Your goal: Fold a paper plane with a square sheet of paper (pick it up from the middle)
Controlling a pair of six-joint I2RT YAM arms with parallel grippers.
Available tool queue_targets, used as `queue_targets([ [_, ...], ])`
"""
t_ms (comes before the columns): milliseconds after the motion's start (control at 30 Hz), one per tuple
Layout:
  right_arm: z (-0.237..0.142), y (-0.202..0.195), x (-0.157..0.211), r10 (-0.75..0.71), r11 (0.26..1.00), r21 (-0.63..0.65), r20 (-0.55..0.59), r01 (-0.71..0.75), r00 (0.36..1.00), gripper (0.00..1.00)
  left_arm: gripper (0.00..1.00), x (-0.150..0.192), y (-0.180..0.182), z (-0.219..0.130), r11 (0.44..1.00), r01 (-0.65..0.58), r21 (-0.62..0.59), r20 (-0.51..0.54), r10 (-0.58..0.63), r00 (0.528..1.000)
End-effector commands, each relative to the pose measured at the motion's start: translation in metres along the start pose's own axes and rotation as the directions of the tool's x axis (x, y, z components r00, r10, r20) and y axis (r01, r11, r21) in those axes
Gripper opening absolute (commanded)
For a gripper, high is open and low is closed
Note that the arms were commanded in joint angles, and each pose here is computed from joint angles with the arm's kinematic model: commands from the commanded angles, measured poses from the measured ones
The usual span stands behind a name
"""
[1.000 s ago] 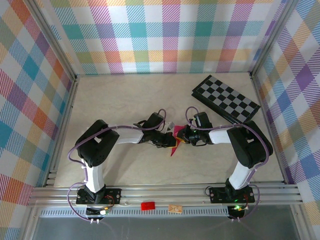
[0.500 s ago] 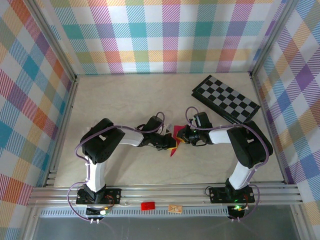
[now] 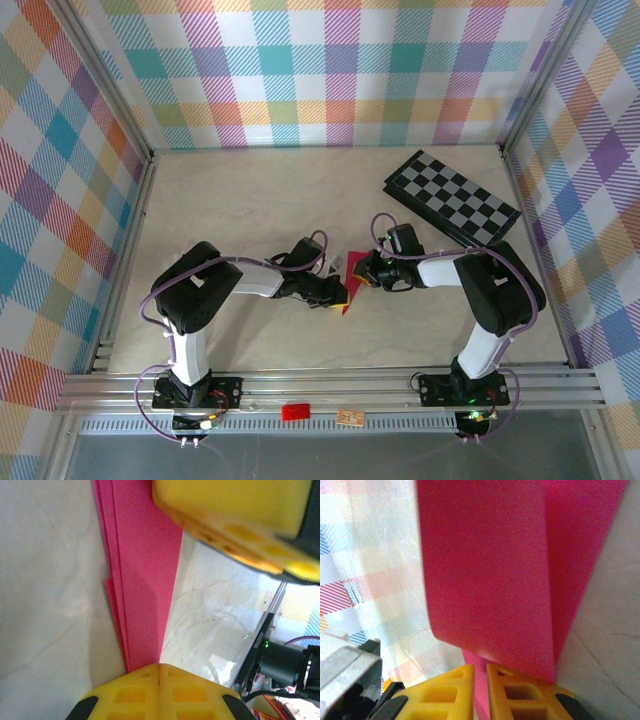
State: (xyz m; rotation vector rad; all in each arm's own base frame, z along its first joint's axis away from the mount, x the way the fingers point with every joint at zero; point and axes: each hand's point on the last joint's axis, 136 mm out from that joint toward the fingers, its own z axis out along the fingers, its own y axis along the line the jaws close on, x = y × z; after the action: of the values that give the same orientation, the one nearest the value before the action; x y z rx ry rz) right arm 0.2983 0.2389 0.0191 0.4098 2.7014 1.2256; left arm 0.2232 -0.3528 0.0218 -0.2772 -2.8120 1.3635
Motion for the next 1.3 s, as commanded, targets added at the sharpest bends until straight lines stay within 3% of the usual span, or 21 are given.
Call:
queue_targets([
  [0,0.005,-0.036,0.009,0.058,0.991,0.123,-0.017,-0.055,0.998,0.17,0.06,0.042,0.012,-0.002,0.996,-0.015,-0.086,-0.142,0.002,0.990],
  [367,0.005,-0.036,0.010,0.059,0.991,0.123,-0.021,-0.056,0.998,0.17,0.05,0.062,0.030,-0.009,0.973,-0.079,-0.218,-0.199,0.035,0.979],
  [467,0.005,-0.037,0.010,0.058,0.991,0.123,-0.020,-0.055,0.998,0.17,0.05,0.059,0.020,-0.016,0.973,-0.106,-0.203,-0.173,0.071,0.982],
  [633,0.005,-0.036,0.010,0.070,0.991,0.118,-0.019,-0.068,0.997,0.17,0.05,0.037,-0.019,-0.034,0.979,-0.162,-0.125,-0.040,0.158,0.987],
  [833,0.002,-0.035,0.011,0.086,0.990,0.109,-0.006,-0.085,0.996,0.17,0.04,-0.004,-0.049,-0.027,0.994,-0.108,-0.020,0.067,0.109,0.992],
  [1033,0.001,-0.036,0.012,0.090,0.990,0.111,-0.005,-0.089,0.996,0.16,0.04,-0.043,-0.048,-0.006,0.999,-0.043,-0.005,0.125,0.044,0.991],
  [1267,0.003,-0.039,0.015,0.096,0.990,0.108,-0.008,-0.094,0.995,0.16,0.06,-0.052,-0.025,0.011,0.998,-0.012,-0.054,0.124,0.018,0.992],
])
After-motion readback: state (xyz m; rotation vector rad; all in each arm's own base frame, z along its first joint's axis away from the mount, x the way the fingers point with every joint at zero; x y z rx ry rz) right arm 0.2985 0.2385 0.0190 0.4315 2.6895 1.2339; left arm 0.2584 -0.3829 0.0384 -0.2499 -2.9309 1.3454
